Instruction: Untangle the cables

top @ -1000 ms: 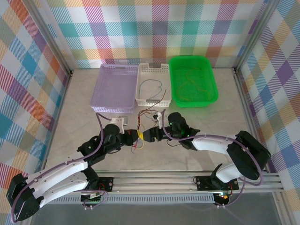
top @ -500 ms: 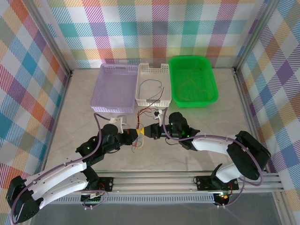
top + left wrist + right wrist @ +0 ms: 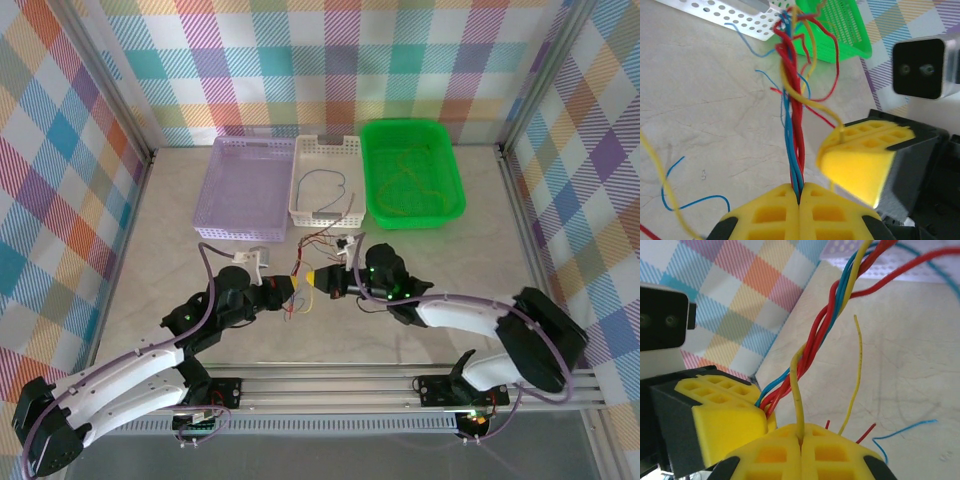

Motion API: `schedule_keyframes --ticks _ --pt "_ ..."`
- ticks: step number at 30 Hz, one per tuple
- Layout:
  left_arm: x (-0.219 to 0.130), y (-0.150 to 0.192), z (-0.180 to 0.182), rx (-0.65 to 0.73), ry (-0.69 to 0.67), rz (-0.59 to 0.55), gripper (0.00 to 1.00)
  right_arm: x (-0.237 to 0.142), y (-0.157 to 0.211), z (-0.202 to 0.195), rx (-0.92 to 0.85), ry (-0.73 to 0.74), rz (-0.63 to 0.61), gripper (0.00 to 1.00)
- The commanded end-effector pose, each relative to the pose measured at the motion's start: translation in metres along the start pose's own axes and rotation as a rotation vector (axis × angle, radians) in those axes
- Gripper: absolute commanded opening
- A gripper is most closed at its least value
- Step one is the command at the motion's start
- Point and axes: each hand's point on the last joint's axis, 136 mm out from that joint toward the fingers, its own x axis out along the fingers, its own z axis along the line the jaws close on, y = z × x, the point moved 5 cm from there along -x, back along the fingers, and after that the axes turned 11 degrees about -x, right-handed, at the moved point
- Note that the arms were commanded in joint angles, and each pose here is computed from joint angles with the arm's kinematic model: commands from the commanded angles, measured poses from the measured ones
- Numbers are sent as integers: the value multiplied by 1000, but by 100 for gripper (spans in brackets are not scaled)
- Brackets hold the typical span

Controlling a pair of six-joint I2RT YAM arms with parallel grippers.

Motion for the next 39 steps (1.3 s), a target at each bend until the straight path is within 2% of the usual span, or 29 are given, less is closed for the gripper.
schedule_keyframes --ticks 1,8,17,24,29,35,39 --pt "-4 0 5 16 -11 -13 0 -31 -16 -16 -29 171 -78 0" --pt "-12 4 14 44 -62 1 0 -104 -34 -48 72 305 -194 0" --pt "-28 9 30 128 -191 58 0 -167 -52 -60 114 463 -267 0" --pt "-53 -2 39 170 -296 -7 0 -214 -65 -64 176 588 -339 0" --pt "-55 -10 39 147 -330 -37 0 -230 -79 -55 176 604 -369 0" --pt "-47 -14 31 194 -358 7 0 -247 -116 -23 85 623 -453 0" --pt "-42 -18 21 222 -355 30 0 -248 -142 -23 90 634 -468 0"
